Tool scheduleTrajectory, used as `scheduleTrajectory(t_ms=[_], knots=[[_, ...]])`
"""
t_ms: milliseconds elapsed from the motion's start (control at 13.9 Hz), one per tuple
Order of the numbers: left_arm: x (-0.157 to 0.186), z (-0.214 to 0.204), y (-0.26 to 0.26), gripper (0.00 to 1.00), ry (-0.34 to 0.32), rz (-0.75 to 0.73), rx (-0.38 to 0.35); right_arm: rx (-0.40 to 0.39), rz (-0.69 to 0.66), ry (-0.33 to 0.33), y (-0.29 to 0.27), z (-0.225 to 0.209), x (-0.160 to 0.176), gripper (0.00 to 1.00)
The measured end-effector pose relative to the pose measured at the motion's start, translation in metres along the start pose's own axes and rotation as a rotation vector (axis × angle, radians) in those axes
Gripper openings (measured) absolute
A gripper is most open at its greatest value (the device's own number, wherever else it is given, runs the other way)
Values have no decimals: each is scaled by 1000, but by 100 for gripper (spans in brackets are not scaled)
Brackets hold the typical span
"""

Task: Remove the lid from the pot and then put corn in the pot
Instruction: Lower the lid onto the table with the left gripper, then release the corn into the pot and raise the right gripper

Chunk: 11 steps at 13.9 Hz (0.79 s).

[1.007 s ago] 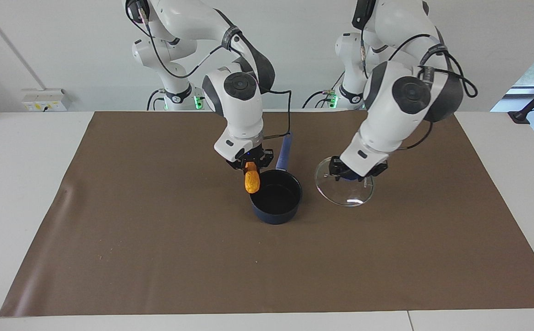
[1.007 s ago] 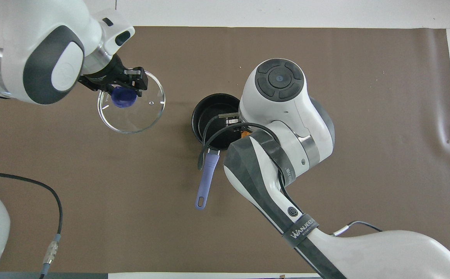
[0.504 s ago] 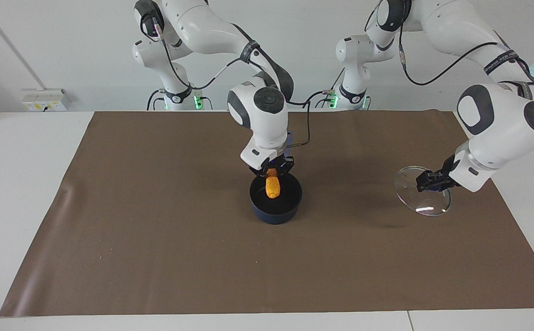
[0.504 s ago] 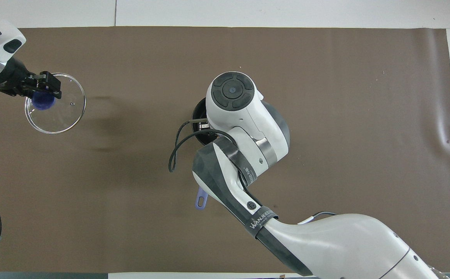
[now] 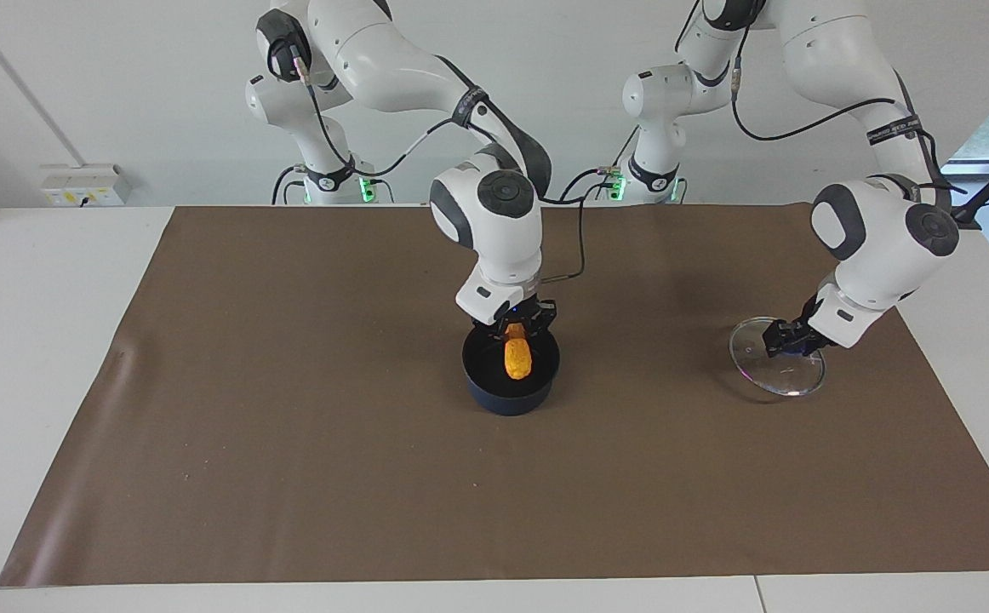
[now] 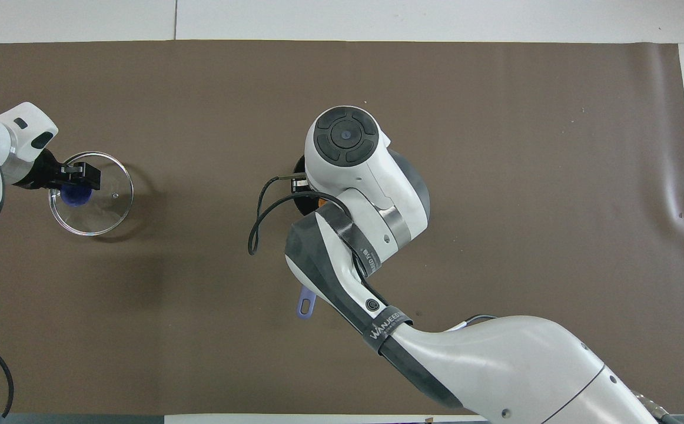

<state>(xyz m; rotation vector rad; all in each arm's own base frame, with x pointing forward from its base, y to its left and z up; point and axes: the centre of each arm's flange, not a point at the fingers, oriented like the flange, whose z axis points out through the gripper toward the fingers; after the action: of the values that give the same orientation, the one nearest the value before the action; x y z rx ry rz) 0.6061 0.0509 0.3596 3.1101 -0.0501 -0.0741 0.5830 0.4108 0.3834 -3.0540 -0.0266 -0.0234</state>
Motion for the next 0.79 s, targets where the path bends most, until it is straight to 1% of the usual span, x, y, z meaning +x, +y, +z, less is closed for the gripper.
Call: scheduleTrajectory(t_ms=[216,432,576,647,719,791], knots=[[-10,22,-4,66,-21,-8,-3,-2,28,3,6,3,5,40],[-14,30,-4,66,-32,-9,-4,8,49,22,18,3,15,40],[-15,31,-5,66,-27,-11,-3,10,53,26,21,12,16,57],[-15,31,-6,66,-26,-13,-3,8,54,23,21,15,15,69],[-16,32,-9,72,-27,-16,-3,7,55,22,22,15,16,79],[-16,32,-11,83,-27,-18,-4,7,57,25,23,13,17,91]])
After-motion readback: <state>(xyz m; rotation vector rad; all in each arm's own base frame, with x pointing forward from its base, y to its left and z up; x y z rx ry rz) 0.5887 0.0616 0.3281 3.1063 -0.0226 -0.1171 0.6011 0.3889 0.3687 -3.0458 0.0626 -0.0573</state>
